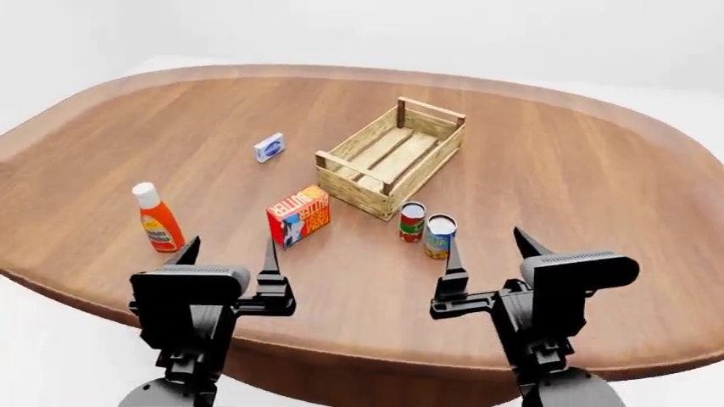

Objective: Pick up the ketchup, and put it in the wooden tray.

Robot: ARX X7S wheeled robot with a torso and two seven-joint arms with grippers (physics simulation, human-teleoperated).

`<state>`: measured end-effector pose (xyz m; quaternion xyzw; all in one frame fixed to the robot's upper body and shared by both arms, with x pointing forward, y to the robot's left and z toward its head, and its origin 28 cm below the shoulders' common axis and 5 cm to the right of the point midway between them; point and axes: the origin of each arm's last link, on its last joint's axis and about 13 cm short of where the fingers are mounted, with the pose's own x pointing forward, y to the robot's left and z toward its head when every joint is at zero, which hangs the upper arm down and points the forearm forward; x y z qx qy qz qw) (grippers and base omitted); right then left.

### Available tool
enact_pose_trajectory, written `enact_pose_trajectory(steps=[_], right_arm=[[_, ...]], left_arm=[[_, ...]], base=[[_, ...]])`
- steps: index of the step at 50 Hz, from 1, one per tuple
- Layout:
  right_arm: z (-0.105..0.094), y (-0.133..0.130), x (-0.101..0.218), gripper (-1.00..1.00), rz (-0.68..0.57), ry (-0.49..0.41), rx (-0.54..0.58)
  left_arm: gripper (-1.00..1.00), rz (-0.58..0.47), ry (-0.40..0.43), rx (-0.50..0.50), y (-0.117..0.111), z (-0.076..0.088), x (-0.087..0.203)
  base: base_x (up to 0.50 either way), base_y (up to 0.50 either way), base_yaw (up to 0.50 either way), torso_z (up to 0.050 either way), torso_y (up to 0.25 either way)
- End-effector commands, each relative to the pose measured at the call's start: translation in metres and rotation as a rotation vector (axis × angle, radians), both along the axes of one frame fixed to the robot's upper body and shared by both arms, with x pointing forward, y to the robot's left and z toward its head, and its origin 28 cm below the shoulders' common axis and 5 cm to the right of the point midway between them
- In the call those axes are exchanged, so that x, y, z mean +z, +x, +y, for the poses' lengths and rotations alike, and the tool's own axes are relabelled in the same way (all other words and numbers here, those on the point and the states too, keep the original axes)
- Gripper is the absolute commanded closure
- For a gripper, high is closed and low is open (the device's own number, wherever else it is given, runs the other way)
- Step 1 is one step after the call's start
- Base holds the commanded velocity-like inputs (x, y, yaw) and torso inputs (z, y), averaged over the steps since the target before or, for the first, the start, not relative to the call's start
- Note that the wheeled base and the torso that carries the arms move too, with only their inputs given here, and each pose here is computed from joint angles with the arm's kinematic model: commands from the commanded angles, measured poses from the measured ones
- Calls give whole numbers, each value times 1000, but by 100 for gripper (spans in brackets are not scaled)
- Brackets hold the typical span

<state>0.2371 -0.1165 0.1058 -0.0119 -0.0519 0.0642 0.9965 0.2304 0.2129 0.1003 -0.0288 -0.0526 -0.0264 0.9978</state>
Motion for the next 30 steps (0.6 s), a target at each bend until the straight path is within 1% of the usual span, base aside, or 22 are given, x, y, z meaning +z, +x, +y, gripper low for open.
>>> enact_pose_trajectory(steps=[1, 9, 14, 18, 21, 27, 30], right_arm=[[1, 3, 1, -100, -2, -7, 14], [0, 2, 0, -100, -3, -7, 17], [-1, 2, 1, -100, -3, -19, 6], [-4, 5, 3, -100, 16, -57, -35], [-5, 8, 8, -100, 22, -60, -48], [-5, 13, 17, -100, 51, -85, -24], [-4, 16, 23, -100, 48, -77, -14]], left_arm=[[-100, 1, 4, 14, 0, 1, 0], [-100, 13, 40, 18, 0, 1, -2], [-100, 13, 60, 0, 1, 1, -2], [-100, 23, 73, -32, 5, 2, 1], [-100, 18, 83, -60, 9, 2, 7], [-100, 8, 108, -74, 17, 2, 19], [-100, -10, 132, -82, 21, 3, 29]], base=[[200, 38, 500, 0, 0], [211, 46, 500, 0, 0], [218, 57, 500, 0, 0], [77, 46, 46, 0, 0], [0, 0, 0, 0, 0], [0, 0, 0, 0, 0], [393, 112, 0, 0, 0]])
